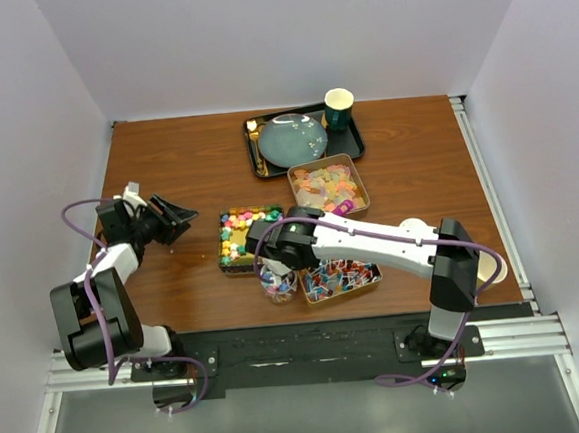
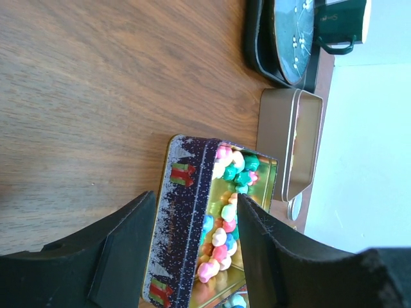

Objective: Pack the candies
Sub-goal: Place the fake candies in the packing bottle, then place the spatula at the center of the board.

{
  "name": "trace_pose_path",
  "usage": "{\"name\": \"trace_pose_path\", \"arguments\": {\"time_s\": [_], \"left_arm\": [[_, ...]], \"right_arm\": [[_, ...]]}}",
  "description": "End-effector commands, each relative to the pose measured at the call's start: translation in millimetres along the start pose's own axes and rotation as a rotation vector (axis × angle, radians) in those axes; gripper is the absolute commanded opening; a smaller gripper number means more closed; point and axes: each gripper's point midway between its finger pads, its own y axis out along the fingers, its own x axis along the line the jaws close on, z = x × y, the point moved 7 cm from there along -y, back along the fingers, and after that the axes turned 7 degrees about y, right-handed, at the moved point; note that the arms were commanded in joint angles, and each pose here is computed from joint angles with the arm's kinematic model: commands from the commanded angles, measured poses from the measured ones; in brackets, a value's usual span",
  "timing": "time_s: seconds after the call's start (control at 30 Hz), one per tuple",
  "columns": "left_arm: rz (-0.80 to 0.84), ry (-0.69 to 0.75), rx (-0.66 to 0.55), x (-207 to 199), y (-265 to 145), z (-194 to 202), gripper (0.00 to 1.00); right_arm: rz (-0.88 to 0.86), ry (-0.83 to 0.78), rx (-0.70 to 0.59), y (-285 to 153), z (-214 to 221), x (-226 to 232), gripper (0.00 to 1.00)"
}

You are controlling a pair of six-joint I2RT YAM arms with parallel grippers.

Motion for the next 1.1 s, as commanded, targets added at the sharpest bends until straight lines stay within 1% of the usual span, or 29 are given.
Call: {"name": "trace_pose_path", "arguments": {"time_s": [0.0, 0.07, 0.1, 0.13, 0.17, 0.2, 0.23, 0.27, 0.3, 0.33, 0.37, 0.4, 0.43, 0.47, 0.5, 0.53, 0.57, 0.6, 0.63, 0.67, 0.7, 0.77, 0.8, 0.87, 1.0, 1.07], "left_arm": [[0.045, 0.029, -0.043, -10, -7, -7, 0.59], [0.041, 0.036, -0.055, -11, -8, -9, 0.59], [0.042, 0.037, -0.056, -11, -8, -9, 0.59], [0.045, 0.049, -0.06, -12, -9, -11, 0.59], [0.043, 0.055, -0.054, -13, -8, -12, 0.59], [0.043, 0.071, -0.055, -13, -9, -13, 0.59], [0.045, 0.118, -0.063, -15, -9, -18, 0.59], [0.044, 0.138, -0.057, -15, -9, -18, 0.6], [0.046, 0.175, -0.063, -17, -8, -25, 0.62], [0.039, 0.244, -0.065, -14, -8, -27, 0.69], [0.018, 0.252, -0.051, -12, -8, -27, 0.77], [-0.008, 0.294, -0.058, -10, -8, -31, 0.84], [-0.019, 0.307, -0.054, -7, -7, -31, 1.0], [-0.037, 0.309, -0.048, -4, -8, -30, 1.0], [-0.055, 0.321, -0.05, -2, -7, -31, 1.0], [-0.071, 0.329, -0.028, 1, -8, -28, 1.0], [-0.084, 0.321, -0.003, 5, -8, -25, 1.0], [-0.088, 0.327, 0.006, 6, -6, -25, 1.0], [-0.091, 0.332, 0.008, 7, -6, -27, 1.0], [-0.099, 0.331, 0.019, 8, -6, -26, 1.0], [-0.113, 0.341, 0.019, 10, -4, -29, 1.0], [-0.143, 0.355, 0.031, 13, -4, -34, 1.0], [-0.179, 0.377, 0.025, 14, -2, -42, 1.0], [-0.199, 0.378, 0.055, 16, -2, -45, 1.0], [-0.153, 0.394, 0.07, 11, 4, -55, 1.0], [-0.143, 0.395, 0.073, 12, 10, -57, 1.0]], "right_arm": [[-0.146, -0.036, 0.106, -10, 51, 20, 0.0], [-0.232, 0.163, 0.027, -3, 60, 20, 0.0], [-0.296, 0.314, 0.014, 13, 80, 16, 0.0], [-0.362, 0.47, -0.07, 18, 84, 13, 0.0], [-0.395, 0.568, -0.093, 27, 93, 11, 0.0], [-0.421, 0.723, -0.092, 48, 116, 7, 0.0], [-0.458, 0.829, -0.145, 56, 119, 7, 0.0], [-0.463, 0.907, -0.164, 65, 126, 5, 0.0], [-0.45, 1.057, -0.184, 82, 141, 0, 0.0], [-0.454, 1.132, -0.196, 93, 146, -1, 0.0], [-0.462, 1.208, -0.228, 101, 147, -3, 0.0], [-0.463, 1.345, -0.216, 121, 159, -5, 0.0], [-0.463, 1.416, -0.218, 129, 165, -6, 0.0], [-0.476, 1.481, -0.232, 139, 168, -8, 0.0], [-0.467, 1.588, -0.213, 155, 181, -6, 0.0], [-0.492, 1.623, -0.189, 173, 182, -4, 0.0], [-0.499, 1.673, -0.17, 187, 193, 0, 0.0], [-0.511, 1.695, -0.15, 197, 197, 2, 0.0], [-0.538, 1.705, -0.127, 216, 197, 4, 0.0], [-0.529, 1.736, -0.114, 227, 206, 7, 0.06], [-0.543, 1.751, -0.119, 237, 206, 9, 0.1], [-0.56, 1.783, -0.082, 259, 210, 19, 0.13], [-0.563, 1.795, -0.071, 265, 211, 22, 0.15], [-0.564, 1.816, -0.055, 281, 213, 31, 0.17], [-0.588, 1.79, -0.048, 294, 204, 42, 0.18], [-0.579, 1.788, -0.069, 295, 203, 41, 0.23]]}}
